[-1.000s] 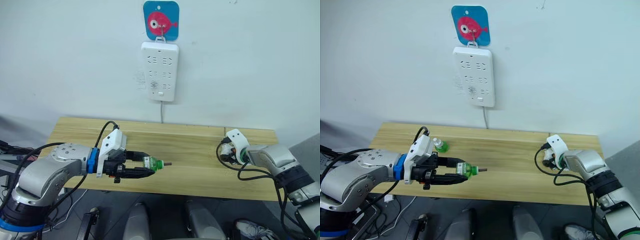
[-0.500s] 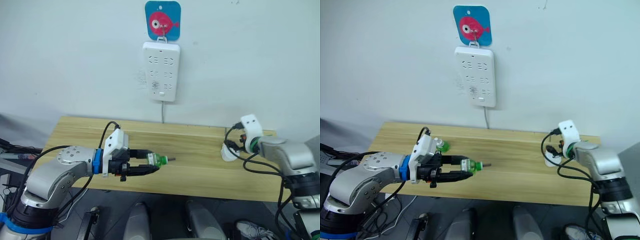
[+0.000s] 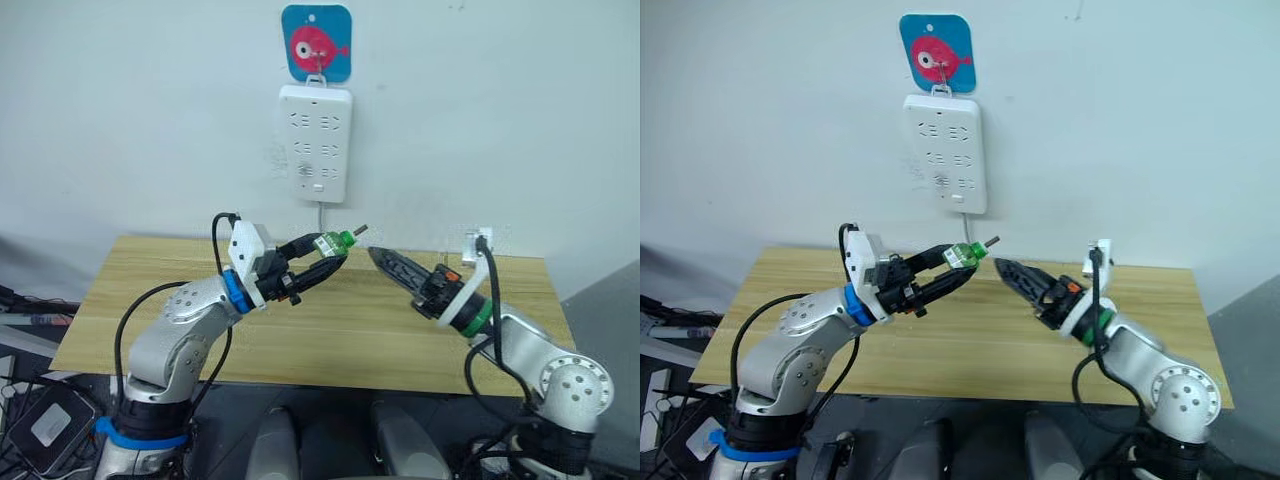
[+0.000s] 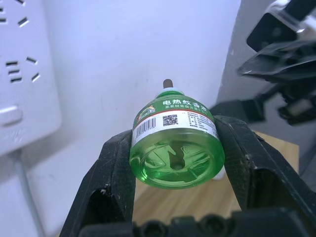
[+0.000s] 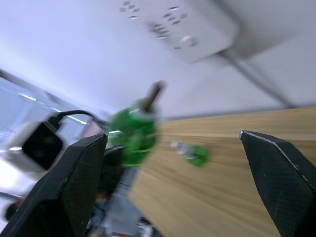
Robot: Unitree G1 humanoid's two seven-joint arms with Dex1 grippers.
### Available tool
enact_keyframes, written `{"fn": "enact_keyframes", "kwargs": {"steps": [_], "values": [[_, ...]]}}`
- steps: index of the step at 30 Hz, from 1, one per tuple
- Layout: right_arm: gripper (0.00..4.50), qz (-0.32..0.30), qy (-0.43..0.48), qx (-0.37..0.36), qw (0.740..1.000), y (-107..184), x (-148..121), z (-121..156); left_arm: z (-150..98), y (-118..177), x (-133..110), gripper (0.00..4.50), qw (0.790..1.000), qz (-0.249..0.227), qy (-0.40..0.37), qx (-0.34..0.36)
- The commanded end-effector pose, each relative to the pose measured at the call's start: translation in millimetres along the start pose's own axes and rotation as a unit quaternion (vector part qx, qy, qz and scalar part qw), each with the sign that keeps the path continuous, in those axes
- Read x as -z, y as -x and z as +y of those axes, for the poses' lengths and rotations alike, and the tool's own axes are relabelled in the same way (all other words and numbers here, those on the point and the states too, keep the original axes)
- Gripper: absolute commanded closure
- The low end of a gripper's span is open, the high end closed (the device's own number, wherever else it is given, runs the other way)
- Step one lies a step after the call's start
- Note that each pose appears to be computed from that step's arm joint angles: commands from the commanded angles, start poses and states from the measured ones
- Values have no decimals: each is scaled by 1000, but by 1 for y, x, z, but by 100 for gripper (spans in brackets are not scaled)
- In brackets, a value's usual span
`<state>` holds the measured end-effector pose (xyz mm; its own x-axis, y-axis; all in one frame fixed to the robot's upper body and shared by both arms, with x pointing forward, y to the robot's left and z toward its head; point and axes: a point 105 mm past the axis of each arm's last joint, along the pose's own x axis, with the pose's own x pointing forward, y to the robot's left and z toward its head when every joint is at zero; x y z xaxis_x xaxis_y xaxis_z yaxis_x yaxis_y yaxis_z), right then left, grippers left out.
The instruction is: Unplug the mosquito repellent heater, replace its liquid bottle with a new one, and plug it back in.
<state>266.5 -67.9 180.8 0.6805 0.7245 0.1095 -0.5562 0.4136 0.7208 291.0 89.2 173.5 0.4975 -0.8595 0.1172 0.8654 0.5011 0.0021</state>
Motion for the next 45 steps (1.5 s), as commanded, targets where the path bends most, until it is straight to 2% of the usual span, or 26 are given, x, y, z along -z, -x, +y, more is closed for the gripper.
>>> {"fn": "enact_keyframes", "kwargs": {"steps": [1,11,14,23,31,36,38,40,43,45], "values": [[0,-13,0,-25,1000,-7,-4,18,-4,-5,-7,224,999,-18,-23,12],[0,-22,-38,-33,998,-29,-4,21,-13,-11,-10,224,999,-30,-28,22],[58,-25,-45,-35,998,-34,-4,22,-14,-12,-12,224,999,-33,-28,20],[367,-27,-47,-47,997,-38,-3,27,-17,-12,-10,224,999,-33,-24,22],[369,-15,-47,-70,996,-39,-1,34,-14,-13,-7,224,999,-29,-23,13],[369,-12,-6,-37,999,-31,-5,15,2,-1,-4,62,998,-6,-59,-25],[369,-5,48,-4,999,-25,-7,-4,6,14,8,3,997,43,-67,-25],[369,5,138,36,990,-22,-6,-26,9,30,19,0,994,87,-60,-32],[369,2,310,106,945,-21,-7,-67,8,45,27,0,990,126,-49,-38],[369,-2,391,128,912,-24,-5,-92,3,48,29,0,989,139,-40,-36]]}}
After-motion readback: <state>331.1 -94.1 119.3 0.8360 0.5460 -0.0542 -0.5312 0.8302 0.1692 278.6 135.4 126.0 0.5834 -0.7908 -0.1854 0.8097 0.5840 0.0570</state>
